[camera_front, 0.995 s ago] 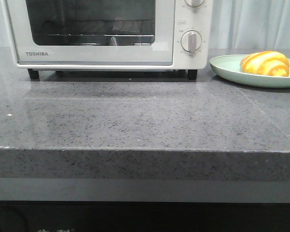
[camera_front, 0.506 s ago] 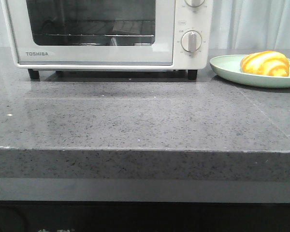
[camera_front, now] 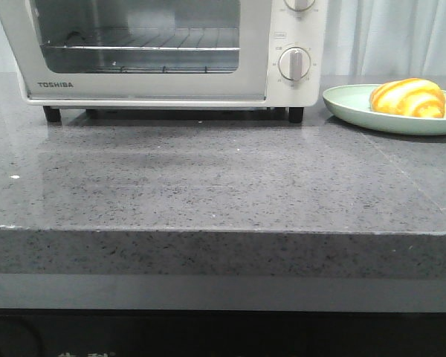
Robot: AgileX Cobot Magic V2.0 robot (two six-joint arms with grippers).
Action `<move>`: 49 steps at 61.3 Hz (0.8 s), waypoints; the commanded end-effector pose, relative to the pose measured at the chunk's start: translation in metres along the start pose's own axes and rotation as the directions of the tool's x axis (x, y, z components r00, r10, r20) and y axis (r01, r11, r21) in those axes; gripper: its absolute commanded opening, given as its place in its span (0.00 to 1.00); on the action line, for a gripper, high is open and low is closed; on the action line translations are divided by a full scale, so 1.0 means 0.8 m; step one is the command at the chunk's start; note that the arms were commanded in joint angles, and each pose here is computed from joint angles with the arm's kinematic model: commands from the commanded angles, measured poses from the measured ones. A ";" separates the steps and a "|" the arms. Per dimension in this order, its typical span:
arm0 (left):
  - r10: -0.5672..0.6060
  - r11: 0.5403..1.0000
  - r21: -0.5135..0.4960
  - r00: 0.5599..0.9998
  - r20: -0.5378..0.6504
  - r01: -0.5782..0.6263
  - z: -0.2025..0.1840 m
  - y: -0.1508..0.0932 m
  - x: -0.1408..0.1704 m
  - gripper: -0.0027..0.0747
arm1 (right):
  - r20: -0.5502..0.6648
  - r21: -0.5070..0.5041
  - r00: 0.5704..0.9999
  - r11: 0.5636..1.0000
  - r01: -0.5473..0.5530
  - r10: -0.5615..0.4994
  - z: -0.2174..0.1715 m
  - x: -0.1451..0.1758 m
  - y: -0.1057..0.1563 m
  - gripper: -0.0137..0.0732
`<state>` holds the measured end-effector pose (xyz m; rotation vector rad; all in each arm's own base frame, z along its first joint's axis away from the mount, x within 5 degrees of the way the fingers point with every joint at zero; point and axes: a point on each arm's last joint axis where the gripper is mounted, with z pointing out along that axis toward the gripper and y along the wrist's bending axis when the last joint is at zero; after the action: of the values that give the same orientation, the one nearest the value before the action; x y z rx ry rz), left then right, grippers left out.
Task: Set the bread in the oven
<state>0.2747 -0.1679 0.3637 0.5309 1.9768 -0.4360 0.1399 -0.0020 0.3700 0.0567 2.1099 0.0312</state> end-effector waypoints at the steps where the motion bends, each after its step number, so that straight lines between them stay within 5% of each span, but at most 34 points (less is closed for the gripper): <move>1: -0.002 1.000 0.026 1.000 -0.030 0.003 -0.024 -0.007 -0.006 0.01 | 0.094 0.003 0.995 1.000 0.008 -0.008 -0.008 -0.017 0.000 0.70; 32: 0.033 0.998 0.058 0.997 -0.074 -0.029 -0.105 -0.016 -0.010 0.01 | 0.077 0.002 0.997 1.000 0.007 -0.007 -0.008 -0.015 0.000 0.70; 49: 0.003 0.997 -0.078 1.000 0.001 -0.003 -0.157 -0.004 -0.008 0.01 | 0.056 0.002 0.998 1.000 0.007 -0.007 -0.009 -0.014 0.000 0.74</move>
<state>0.1932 -0.1185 0.4062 0.5713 2.0795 -0.3752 0.1381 -0.0018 0.3670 0.0573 2.1483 0.0340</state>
